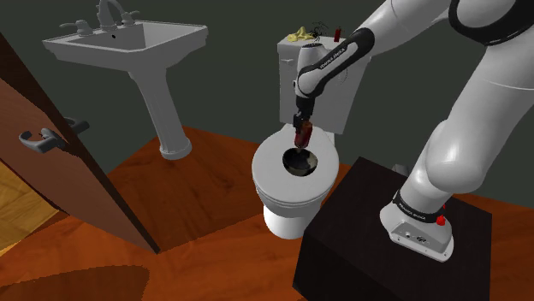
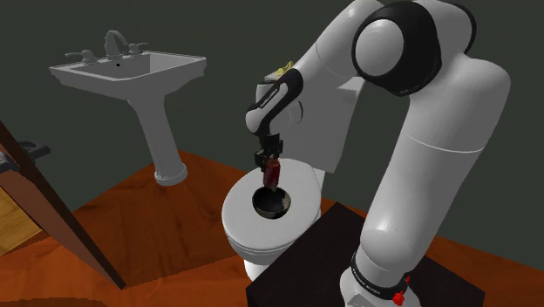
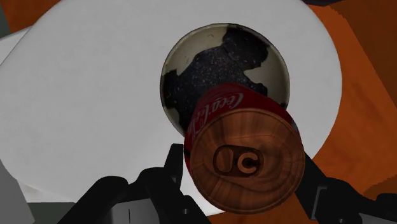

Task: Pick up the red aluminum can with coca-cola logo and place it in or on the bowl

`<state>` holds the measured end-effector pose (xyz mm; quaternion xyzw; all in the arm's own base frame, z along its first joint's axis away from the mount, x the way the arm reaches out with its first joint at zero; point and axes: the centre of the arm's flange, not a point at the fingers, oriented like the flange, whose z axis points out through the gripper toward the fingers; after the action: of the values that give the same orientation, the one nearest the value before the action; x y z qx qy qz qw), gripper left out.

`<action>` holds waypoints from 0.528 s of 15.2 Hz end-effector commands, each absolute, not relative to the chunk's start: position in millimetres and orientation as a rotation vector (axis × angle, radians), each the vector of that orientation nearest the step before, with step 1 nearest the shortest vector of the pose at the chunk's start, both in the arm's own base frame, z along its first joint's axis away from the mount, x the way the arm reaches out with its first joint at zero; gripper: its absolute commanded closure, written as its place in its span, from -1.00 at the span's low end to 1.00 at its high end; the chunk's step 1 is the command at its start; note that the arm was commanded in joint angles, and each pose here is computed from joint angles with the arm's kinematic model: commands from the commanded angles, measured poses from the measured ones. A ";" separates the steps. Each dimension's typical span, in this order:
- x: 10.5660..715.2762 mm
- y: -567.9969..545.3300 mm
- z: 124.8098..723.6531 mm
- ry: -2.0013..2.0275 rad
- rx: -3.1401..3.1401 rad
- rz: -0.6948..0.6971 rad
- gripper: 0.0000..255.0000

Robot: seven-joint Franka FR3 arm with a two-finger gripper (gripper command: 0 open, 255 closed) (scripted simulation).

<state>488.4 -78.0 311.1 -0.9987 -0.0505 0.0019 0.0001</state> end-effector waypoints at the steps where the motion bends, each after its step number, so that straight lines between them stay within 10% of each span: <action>1: 488.6 -77.4 300.9 -0.158 -3.138 0.005 1.00; 8: 488.6 -77.4 263.9 -0.158 -3.138 0.005 1.00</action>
<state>488.6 -77.2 268.3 -0.9987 -0.0504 0.0020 0.0001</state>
